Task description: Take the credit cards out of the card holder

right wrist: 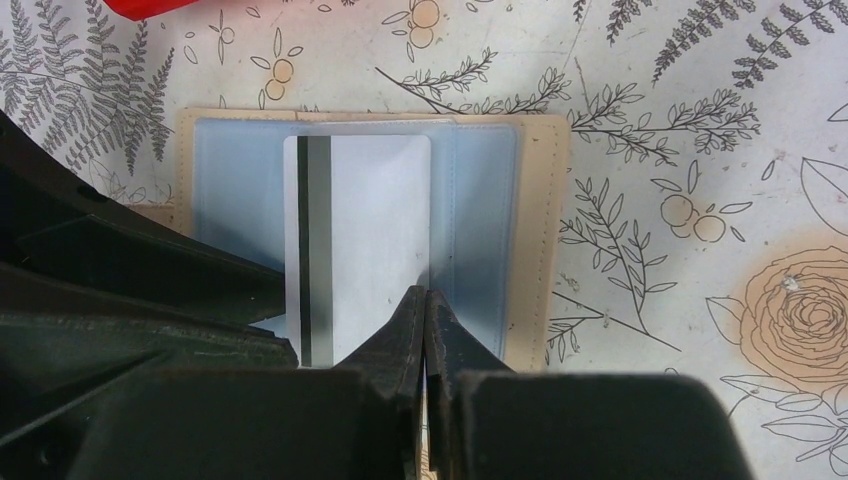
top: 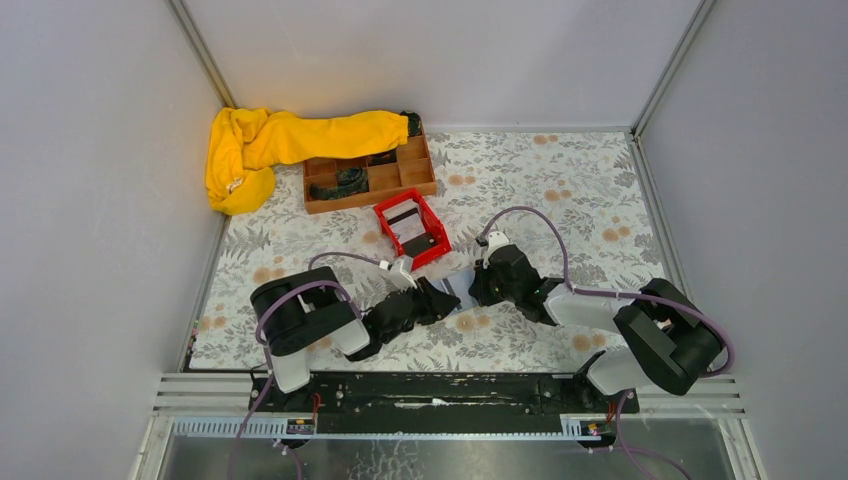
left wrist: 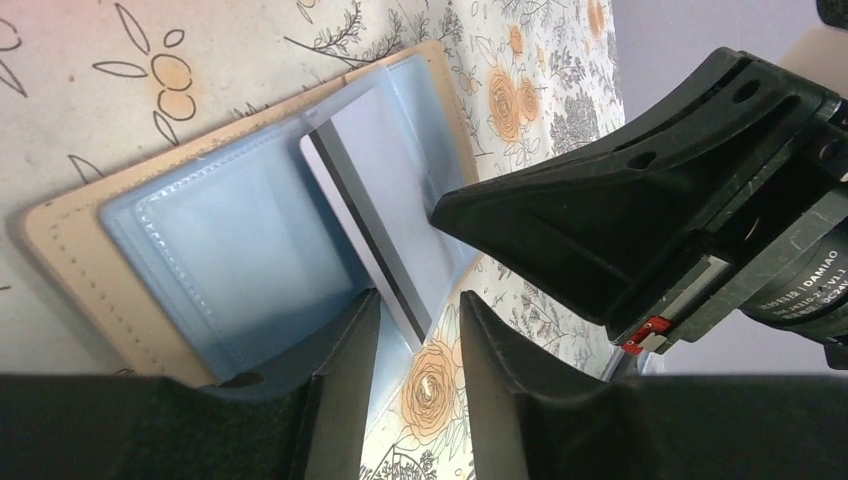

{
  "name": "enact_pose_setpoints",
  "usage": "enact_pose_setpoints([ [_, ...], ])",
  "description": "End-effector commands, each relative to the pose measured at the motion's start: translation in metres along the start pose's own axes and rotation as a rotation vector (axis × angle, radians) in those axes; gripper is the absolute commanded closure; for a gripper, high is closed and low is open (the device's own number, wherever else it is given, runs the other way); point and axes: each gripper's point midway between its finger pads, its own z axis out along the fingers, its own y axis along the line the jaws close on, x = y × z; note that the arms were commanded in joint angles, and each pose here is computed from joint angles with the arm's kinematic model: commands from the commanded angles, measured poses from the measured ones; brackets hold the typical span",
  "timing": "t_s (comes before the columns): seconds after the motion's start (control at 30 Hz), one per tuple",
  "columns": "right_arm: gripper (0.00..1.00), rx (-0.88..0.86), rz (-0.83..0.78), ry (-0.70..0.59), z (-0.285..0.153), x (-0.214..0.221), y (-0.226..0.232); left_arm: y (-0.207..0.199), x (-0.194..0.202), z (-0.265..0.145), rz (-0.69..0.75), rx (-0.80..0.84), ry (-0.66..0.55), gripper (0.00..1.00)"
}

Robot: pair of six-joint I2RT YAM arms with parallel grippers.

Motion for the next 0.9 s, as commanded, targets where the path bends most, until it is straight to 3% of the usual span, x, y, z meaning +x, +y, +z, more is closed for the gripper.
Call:
enact_pose_setpoints([
  [0.0,1.0,0.007,0.013,0.027,0.003,0.008,-0.003,0.01,-0.002,-0.003,-0.029,-0.016,-0.017,0.59],
  [0.33,1.0,0.01,0.017,0.037,0.007,0.01,-0.004,0.015,-0.003,-0.005,-0.031,-0.028,-0.021,0.89],
  [0.4,1.0,0.009,0.017,0.038,0.007,0.01,-0.004,0.015,-0.002,-0.005,-0.029,-0.029,-0.018,0.98],
  [0.87,1.0,0.047,0.125,0.018,0.005,0.006,-0.024,0.014,-0.006,-0.018,-0.029,0.003,-0.025,1.0],
])
